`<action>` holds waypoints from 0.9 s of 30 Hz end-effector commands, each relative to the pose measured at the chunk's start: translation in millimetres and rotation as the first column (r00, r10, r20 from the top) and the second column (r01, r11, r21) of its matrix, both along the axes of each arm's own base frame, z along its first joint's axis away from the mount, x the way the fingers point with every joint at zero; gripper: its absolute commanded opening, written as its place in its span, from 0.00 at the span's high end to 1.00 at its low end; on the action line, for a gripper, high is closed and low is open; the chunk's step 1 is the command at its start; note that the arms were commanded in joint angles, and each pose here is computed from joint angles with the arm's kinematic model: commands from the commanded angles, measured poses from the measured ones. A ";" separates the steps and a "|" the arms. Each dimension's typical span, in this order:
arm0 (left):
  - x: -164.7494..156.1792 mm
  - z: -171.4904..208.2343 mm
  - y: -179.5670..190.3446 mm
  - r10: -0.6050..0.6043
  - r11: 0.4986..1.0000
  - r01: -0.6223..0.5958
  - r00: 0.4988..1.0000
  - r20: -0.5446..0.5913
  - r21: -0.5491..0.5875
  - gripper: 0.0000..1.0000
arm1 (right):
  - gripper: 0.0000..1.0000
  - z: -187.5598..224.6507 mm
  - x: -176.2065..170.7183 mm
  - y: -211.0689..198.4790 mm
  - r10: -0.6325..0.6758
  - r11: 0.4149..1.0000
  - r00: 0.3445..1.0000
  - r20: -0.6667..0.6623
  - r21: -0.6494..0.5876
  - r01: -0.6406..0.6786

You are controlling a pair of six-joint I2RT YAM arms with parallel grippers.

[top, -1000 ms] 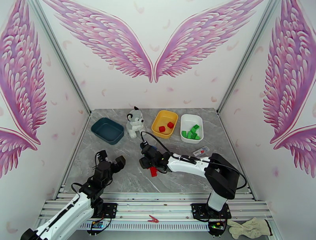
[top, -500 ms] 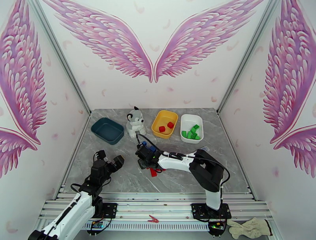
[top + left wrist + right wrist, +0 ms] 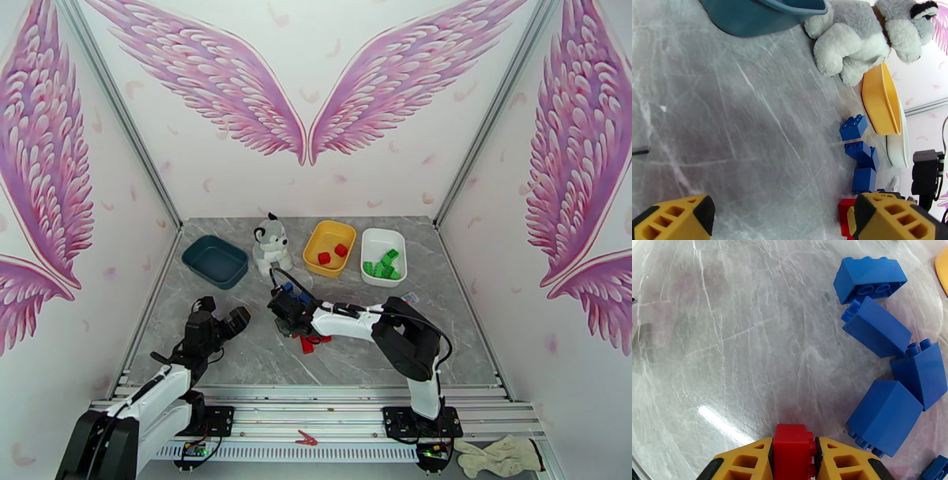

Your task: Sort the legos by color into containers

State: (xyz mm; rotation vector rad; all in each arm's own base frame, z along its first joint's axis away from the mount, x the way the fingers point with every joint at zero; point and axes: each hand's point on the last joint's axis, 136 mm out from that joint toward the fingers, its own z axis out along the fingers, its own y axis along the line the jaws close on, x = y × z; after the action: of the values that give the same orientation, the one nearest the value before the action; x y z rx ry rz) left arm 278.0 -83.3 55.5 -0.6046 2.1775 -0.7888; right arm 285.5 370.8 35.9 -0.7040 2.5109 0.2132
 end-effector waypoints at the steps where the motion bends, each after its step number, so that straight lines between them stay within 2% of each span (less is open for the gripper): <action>1: 22.6 22.6 -13.9 -0.039 0.996 0.046 0.996 0.085 -0.079 0.01 | 0.73 14.4 4.3 7.3 0.004 1.000 1.000 0.031 0.014 -0.004; 7: 39.6 23.2 -25.2 -0.055 0.985 0.069 0.994 0.092 -0.160 0.04 | 0.79 47.3 14.7 3.6 -0.022 0.997 0.997 0.075 0.070 0.016; 13: 50.7 39.1 -34.1 -0.063 0.981 0.084 0.991 0.120 -0.178 0.04 | 0.81 88.0 47.2 -30.6 -0.153 0.978 0.980 0.125 0.159 0.133; 16: 53.7 49.1 -47.2 -0.091 0.982 0.111 0.986 0.137 -0.151 0.04 | 0.81 107.1 68.9 -57.4 -0.253 0.951 0.958 0.136 0.219 0.220; 21: 57.8 62.8 -84.2 -0.164 0.983 0.174 0.974 0.156 -0.056 0.03 | 0.81 136.1 115.3 -111.2 -0.451 0.870 0.877 0.168 0.301 0.390; 27: 65.9 69.4 -125.3 -0.232 0.971 0.239 0.958 0.170 -0.025 0.04 | 0.81 145.2 175.2 -149.6 -0.590 0.790 0.789 0.172 0.326 0.520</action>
State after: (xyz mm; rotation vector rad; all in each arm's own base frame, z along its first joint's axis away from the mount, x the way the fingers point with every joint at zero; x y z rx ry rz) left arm 336.4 -201.8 127.2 -0.3089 2.0871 -1.0430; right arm 433.8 228.8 171.1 0.0392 2.2881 0.2193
